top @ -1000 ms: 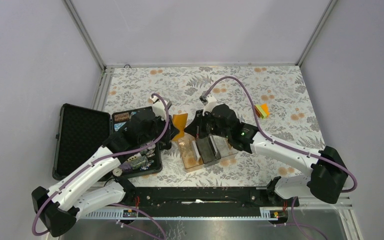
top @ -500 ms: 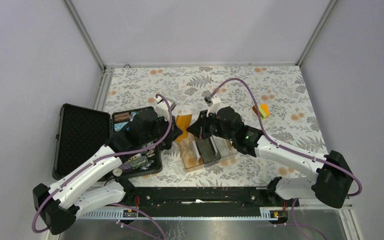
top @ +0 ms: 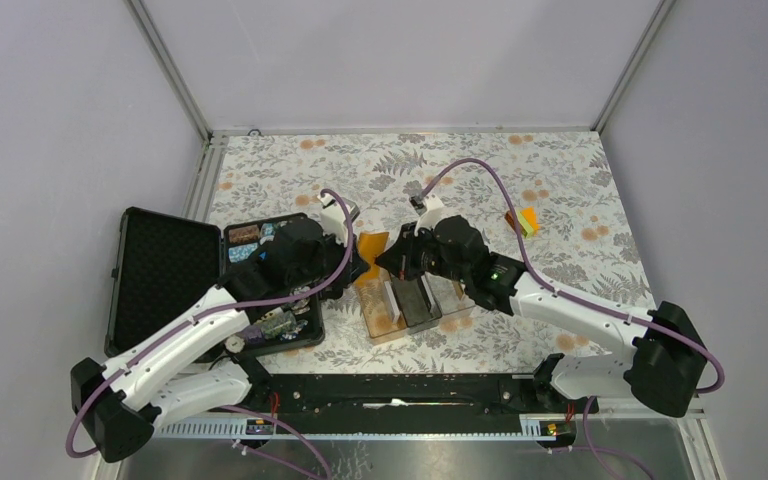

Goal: Put the credit cards into the card holder
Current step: Close the card holder.

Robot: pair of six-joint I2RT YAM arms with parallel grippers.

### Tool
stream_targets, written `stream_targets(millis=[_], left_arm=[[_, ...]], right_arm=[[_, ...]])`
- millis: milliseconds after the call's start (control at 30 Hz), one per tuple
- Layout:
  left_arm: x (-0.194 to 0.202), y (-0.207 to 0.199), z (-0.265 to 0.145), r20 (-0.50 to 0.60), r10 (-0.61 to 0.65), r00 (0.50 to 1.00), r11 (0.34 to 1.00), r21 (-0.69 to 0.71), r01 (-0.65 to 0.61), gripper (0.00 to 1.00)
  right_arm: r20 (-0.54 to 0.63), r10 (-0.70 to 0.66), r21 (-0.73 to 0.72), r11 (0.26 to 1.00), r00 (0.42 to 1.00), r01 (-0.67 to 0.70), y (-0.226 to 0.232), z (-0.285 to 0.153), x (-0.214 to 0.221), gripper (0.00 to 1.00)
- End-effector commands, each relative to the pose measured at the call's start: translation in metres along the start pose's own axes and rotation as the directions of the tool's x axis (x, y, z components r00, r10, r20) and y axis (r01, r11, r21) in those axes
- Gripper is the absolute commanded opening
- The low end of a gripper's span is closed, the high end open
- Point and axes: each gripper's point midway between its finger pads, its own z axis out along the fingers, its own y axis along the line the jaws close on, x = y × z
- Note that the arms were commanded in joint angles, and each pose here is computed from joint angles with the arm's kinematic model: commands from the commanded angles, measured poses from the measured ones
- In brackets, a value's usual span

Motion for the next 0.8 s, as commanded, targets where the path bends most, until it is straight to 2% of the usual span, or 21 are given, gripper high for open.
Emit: stream_targets(millis=[0, 233, 767], left_arm=[[0.008, -0.003, 0.000, -0.050, 0.019, 0.999, 1.000, 0.008, -0.018, 0.00], [0.008, 0.001, 0.001, -0.052, 0.012, 0.999, 1.000, -0.015, -0.013, 0.00], [0.019, -0.010, 0.007, -0.109, 0.027, 0.994, 0.999, 0.043, -0.023, 0.00]], right_arm=[[0.240, -0.014, -0.141, 0.989, 0.971, 0.049, 0.046, -0.018, -0.064, 0.00], [0.266, -0.010, -0.128, 0.991, 0.964, 0.046, 0.043, -0.022, -0.067, 0.00], [0.276, -0.005, -0.147, 0.988, 0.961, 0.047, 0.047, -0.020, -0.070, 0.00]])
